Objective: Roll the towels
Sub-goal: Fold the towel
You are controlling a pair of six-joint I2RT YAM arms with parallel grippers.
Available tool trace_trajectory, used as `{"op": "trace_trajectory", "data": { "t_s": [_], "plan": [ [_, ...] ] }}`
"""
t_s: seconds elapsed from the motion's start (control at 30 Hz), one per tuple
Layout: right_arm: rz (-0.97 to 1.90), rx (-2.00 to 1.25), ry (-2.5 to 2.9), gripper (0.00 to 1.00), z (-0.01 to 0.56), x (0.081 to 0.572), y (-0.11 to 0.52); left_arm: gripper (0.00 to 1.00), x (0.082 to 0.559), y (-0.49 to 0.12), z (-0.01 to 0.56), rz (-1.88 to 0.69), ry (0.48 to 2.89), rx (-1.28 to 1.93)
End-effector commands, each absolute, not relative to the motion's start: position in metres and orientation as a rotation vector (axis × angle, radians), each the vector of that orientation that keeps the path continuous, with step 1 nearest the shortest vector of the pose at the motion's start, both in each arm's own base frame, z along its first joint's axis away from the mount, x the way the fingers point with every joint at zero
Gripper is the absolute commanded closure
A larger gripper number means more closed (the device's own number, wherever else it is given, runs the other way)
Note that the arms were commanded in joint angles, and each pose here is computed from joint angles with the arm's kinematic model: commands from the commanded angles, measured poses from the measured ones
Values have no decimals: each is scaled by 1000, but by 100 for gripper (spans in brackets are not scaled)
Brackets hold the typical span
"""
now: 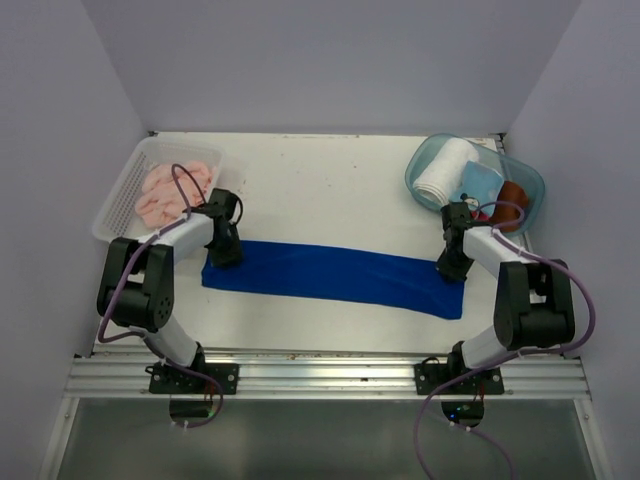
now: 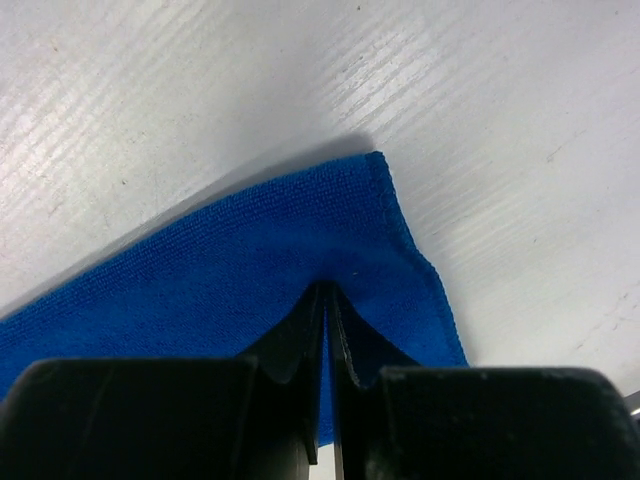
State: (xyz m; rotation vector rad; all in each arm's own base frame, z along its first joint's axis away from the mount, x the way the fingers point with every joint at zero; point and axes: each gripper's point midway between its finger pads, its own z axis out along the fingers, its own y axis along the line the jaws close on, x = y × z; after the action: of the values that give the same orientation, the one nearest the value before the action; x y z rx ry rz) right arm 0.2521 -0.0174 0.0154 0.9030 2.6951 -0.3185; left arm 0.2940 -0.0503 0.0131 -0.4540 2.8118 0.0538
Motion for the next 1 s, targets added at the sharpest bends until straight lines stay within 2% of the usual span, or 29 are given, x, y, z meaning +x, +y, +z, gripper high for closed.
{"op": "trace_trajectory", "data": {
  "t_s": [0.0, 0.4, 0.53, 0.77, 0.97],
  "plan": [
    [-344, 893, 2607, 92, 30, 271, -28, 59, 306, -29, 10, 179, 2773, -462],
    [-217, 818, 2526, 88, 80, 254, -21, 59, 314, -41, 60, 134, 2663, -391],
    [-13, 776, 2585, 87, 70, 243, 9, 58, 307, -62, 74, 77, 2644, -318],
    [-8, 801, 2658, 85, 44, 233, 15, 58, 308, -134, 70, -123, 2665, -110],
    [-58, 782, 2744, 83, 29, 228, 12, 59, 297, -140, 51, -136, 2719, -79]
  ]
}}
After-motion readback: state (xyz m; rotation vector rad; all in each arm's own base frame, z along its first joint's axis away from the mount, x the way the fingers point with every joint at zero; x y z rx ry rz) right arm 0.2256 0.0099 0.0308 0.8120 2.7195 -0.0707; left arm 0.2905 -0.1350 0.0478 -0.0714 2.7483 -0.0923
